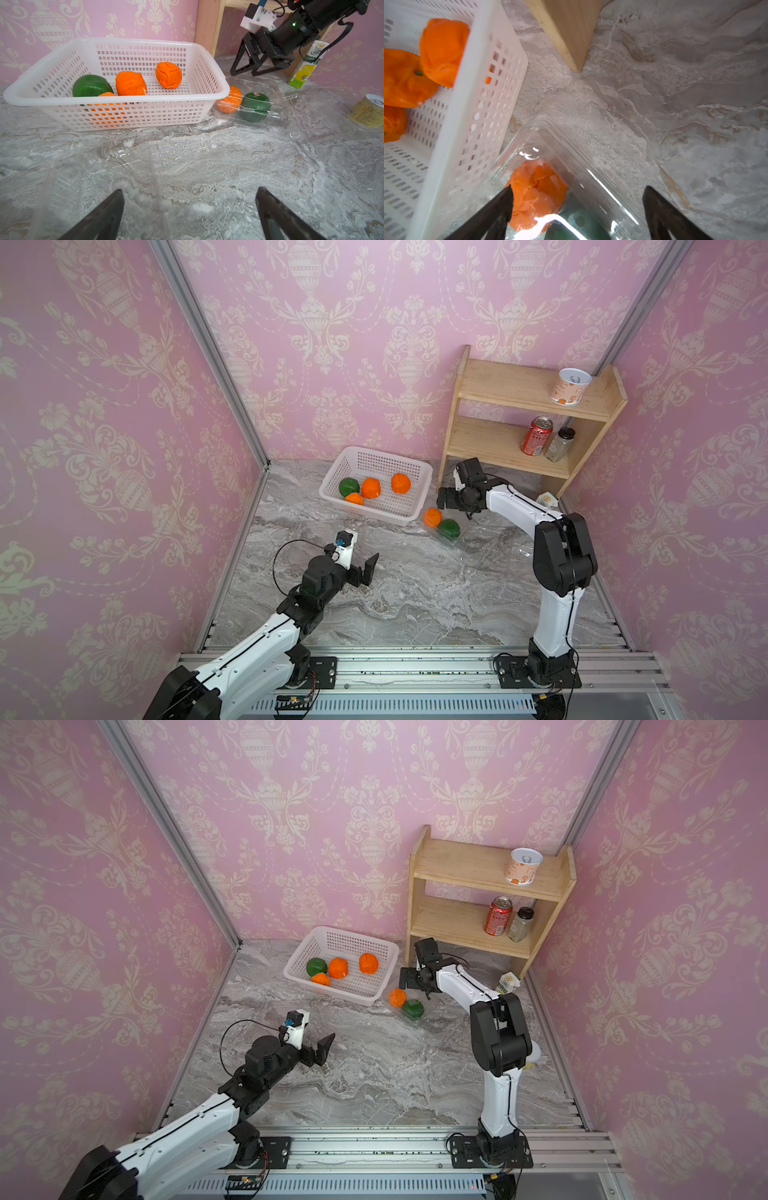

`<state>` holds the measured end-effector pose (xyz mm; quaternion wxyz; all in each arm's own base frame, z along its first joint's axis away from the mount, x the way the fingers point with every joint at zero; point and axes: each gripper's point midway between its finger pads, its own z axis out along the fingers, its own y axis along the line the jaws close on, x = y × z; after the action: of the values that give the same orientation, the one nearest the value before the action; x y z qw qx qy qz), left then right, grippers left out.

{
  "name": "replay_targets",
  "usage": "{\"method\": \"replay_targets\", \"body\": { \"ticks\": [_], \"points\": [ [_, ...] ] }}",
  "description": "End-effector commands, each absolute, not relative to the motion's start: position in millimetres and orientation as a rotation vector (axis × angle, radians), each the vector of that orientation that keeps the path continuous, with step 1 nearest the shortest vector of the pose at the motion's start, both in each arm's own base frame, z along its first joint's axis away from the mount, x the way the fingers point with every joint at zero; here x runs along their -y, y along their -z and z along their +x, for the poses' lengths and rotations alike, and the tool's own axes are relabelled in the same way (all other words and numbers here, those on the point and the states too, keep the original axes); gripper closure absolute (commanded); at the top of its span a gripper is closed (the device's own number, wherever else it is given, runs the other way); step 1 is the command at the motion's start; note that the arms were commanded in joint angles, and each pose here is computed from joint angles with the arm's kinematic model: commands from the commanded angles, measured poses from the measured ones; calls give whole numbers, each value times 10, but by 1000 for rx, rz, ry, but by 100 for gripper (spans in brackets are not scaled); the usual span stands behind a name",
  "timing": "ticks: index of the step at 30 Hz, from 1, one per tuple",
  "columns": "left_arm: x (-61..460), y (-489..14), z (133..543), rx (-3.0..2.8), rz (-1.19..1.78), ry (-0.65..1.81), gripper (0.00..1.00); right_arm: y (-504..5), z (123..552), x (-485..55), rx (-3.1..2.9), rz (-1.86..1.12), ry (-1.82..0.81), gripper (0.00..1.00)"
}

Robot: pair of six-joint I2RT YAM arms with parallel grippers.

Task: Take oranges out of containers
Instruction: Adjust the packing box at the center of the board.

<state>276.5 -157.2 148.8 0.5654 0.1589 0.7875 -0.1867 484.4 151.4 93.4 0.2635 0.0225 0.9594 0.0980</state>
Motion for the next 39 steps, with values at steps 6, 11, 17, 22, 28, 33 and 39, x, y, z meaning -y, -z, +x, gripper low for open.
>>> {"method": "replay_targets", "body": {
  "ticks": [6,11,17,22,28,33,39],
  "points": [
    [1560,-1439,2772,-1850,377,413,1,-867,4685,-1601,-2629,-32,-244,4],
    [1570,-1407,2782,-1860,380,414,1,-795,4491,-1653,-2645,-143,-124,4],
    [1565,-1389,2785,-1865,377,411,1,-703,4221,-1712,-2682,-168,-119,5],
    [1574,-1382,2787,-1866,378,415,1,-706,3960,-1843,-2679,-175,-164,6],
    [1577,-1387,2789,-1862,371,423,1,-570,3714,-1944,-2710,-190,-155,7],
    [1600,-1403,2779,-1856,369,446,1,-446,3353,-1991,-2734,-195,-78,7],
    [1628,-1376,2777,-1863,379,459,1,-324,3022,-2030,-2755,-158,-46,7]
  ]
}}
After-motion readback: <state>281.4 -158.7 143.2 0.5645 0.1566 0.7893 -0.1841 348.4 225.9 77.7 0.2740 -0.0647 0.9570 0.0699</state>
